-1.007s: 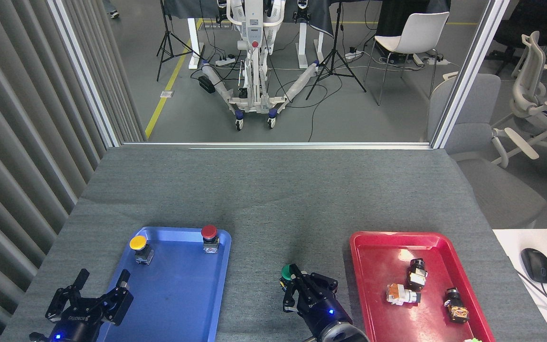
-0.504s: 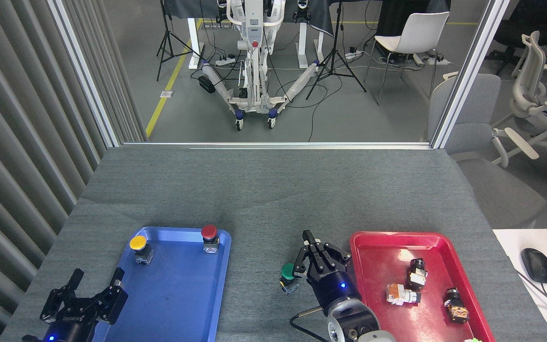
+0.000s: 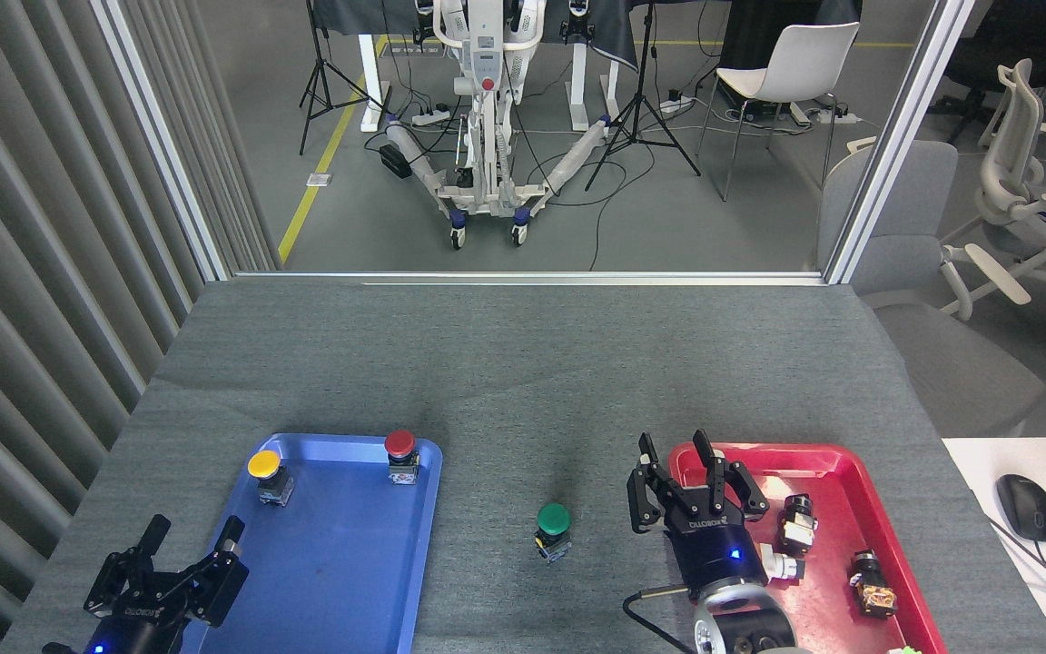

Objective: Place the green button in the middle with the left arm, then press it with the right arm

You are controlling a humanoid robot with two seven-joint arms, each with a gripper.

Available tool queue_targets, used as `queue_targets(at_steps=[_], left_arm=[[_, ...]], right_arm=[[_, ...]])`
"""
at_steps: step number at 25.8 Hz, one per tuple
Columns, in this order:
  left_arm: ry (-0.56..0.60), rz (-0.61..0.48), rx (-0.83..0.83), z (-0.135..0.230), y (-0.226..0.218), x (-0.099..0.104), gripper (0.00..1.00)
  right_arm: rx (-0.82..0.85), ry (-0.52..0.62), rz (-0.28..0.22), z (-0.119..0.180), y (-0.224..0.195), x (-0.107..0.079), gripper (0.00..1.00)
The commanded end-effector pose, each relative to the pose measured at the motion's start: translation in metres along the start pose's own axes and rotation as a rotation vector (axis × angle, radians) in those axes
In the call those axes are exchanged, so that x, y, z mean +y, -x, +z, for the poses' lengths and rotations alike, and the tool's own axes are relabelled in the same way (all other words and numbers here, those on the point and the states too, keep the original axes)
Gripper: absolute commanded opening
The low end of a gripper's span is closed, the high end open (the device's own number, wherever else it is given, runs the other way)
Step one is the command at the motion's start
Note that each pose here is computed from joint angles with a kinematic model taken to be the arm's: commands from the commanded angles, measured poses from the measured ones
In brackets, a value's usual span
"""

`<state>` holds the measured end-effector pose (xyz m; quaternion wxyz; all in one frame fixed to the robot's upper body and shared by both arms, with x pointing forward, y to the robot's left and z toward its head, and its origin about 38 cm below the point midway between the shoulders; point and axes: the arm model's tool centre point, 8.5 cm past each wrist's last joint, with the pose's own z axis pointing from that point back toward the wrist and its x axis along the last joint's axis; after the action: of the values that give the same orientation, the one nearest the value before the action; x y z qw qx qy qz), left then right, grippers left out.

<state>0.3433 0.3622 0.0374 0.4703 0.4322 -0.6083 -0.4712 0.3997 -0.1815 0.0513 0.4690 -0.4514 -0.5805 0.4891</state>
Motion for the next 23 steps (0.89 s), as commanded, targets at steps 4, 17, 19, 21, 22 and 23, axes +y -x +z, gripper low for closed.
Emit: queue_targets(at_steps=[4,17,19,21,22,23], left_arm=[[0.014,0.056,-0.279,-0.001,-0.033,0.001,0.99],[0.002,-0.061,-0.008,0.01,-0.019,-0.001,0.99],[-0.006,-0.082,0.044,0.009,-0.012,0.002,0.99],[-0.011,-0.093,0.063,0.005,-0.008,0.005,0.99],[-0.022,-0.099,0.062,-0.001,-0.007,0.009,0.99],[-0.026,-0.102,0.061,-0.005,-0.006,0.011,0.99]], right_arm=[[0.017,0.009,0.0,0.039,0.024,0.013,1.0],[0.049,-0.032,0.017,0.06,0.039,0.027,1.0],[0.066,-0.04,0.015,0.061,0.044,0.028,1.0],[0.099,-0.037,-0.004,0.064,0.054,0.027,1.0],[0.105,-0.041,-0.012,0.066,0.055,0.029,1.0],[0.108,-0.043,-0.015,0.067,0.056,0.03,1.0]])
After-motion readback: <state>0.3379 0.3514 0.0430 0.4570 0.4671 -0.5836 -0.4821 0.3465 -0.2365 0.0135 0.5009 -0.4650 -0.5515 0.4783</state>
